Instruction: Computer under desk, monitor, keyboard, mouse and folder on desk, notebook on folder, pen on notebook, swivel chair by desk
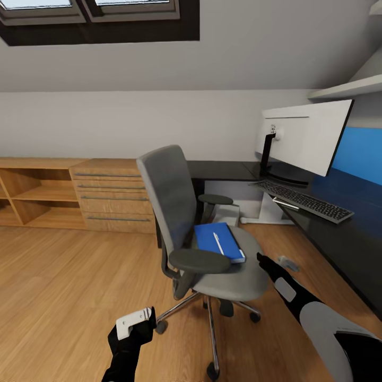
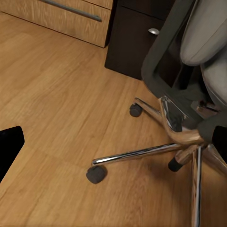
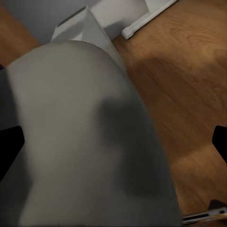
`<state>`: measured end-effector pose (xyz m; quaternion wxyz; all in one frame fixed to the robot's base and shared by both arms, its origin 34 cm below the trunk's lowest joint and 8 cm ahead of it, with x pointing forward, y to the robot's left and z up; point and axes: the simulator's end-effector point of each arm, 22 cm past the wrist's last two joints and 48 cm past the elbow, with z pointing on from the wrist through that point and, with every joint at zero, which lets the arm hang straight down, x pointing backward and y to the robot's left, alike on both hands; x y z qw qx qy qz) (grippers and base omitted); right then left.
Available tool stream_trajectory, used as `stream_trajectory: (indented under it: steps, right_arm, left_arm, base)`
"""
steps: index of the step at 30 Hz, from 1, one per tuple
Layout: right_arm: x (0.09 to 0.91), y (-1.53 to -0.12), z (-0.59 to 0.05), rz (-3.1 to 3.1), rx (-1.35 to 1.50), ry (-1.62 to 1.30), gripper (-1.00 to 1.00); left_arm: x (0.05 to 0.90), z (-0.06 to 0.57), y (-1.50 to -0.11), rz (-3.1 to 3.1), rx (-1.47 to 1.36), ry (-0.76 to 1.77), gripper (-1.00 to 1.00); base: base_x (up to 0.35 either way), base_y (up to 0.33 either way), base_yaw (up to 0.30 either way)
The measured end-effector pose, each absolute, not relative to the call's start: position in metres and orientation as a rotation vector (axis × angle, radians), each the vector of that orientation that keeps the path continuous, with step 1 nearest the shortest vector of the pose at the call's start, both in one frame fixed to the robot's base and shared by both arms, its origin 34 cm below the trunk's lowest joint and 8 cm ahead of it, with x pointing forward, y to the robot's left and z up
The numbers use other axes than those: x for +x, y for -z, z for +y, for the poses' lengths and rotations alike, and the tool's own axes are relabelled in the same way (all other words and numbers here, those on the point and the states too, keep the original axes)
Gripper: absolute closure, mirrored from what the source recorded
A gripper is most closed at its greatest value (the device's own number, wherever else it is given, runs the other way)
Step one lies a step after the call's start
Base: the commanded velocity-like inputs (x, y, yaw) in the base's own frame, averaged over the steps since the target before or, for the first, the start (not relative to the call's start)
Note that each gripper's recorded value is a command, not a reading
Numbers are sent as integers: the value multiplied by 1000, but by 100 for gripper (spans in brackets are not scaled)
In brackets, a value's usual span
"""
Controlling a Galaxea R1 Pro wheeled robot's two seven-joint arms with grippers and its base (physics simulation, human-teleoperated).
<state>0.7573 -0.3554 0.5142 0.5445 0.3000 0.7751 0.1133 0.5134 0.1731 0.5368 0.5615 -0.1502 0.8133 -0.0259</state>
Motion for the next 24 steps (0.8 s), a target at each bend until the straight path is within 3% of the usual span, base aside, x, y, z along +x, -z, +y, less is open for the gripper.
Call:
stream_trajectory:
  steps: [20, 24]
  right_arm:
    - [756, -477, -362, 1842, 727, -266, -100]
    - [756, -478, -365, 1835, 736, -264, -100]
  left_arm:
    - [507, 174, -496, 1956, -356, 52, -100]
    - [507, 175, -495, 1956, -353, 51, -100]
  base:
    - [0, 0, 1]
    - [0, 0, 180]
